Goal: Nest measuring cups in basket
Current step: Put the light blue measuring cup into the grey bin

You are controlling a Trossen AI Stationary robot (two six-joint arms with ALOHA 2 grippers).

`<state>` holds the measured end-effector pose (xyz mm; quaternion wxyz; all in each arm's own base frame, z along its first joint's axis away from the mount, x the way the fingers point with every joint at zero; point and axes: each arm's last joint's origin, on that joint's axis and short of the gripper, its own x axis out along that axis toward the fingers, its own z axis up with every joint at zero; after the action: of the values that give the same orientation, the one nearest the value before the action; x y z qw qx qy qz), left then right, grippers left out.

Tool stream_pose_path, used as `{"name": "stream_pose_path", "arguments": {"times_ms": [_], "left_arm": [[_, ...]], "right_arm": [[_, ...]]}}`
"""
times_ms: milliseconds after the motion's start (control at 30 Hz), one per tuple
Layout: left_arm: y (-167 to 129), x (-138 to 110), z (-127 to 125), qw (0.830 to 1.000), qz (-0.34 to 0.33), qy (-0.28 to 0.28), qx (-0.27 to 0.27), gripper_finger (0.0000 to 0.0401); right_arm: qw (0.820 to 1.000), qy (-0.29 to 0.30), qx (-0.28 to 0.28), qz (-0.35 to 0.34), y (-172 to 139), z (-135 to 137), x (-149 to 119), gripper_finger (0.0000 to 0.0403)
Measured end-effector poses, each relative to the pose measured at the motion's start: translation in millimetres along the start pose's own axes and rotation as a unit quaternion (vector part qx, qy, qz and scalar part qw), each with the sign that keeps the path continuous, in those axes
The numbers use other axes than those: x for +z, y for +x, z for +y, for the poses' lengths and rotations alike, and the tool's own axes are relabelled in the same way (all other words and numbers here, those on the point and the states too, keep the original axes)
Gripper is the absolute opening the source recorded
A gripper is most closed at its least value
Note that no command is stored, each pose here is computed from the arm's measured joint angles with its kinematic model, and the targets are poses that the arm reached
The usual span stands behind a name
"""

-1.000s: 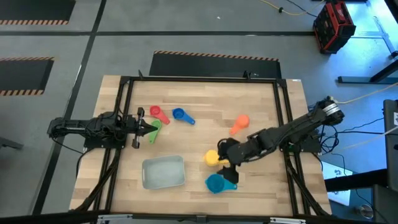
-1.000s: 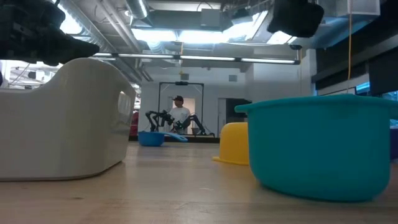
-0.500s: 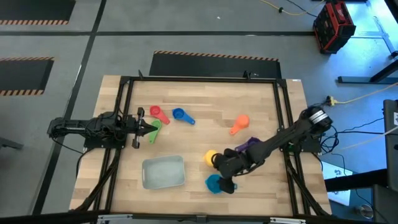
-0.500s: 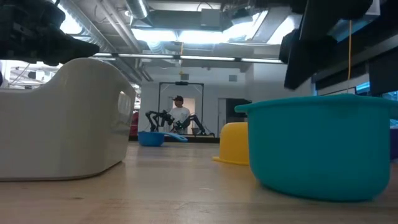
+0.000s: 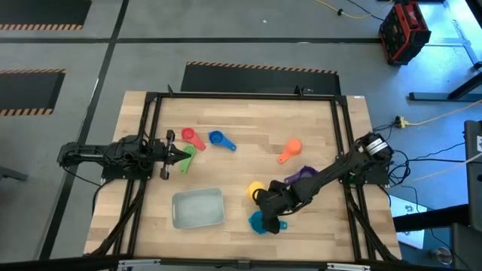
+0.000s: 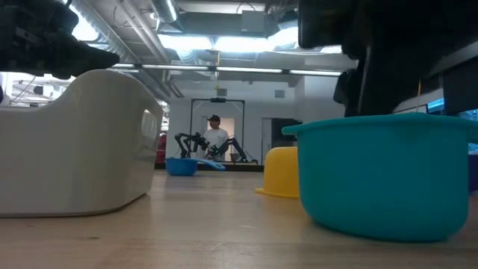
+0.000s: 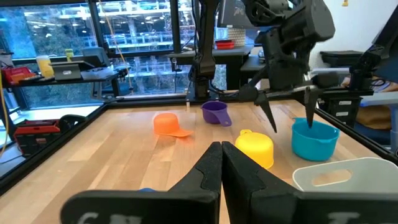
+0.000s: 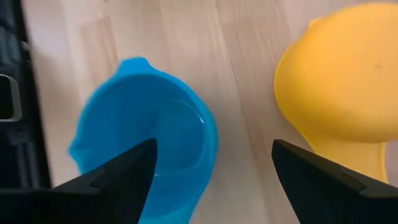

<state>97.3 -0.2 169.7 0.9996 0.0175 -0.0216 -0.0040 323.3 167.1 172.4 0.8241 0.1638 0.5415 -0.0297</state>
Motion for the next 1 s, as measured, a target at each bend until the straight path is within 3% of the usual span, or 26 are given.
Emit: {"name": "stream_pose_path", "arguments": {"times_ms": [333,700,1000], "left_arm": [[0.0,-0.1,0.0,1.0,0.0,0.0,0.0,0.0],[0.0,0.0,0.0,1.0,0.0,0.0,0.0,0.0],[0.0,0.0,0.0,1.0,0.0,0.0,0.0,0.0]], "right_arm": [[1.0,0.001,-0.012,0.013,13.2,-1.5,-3.1,0.0312],[1.0,0.0,-0.012,0.013,13.2,-1.5,-3.1,0.0202],[1.0,0.001,-0.011,0.014,13.2,-1.4,-3.2,0.0141]]}}
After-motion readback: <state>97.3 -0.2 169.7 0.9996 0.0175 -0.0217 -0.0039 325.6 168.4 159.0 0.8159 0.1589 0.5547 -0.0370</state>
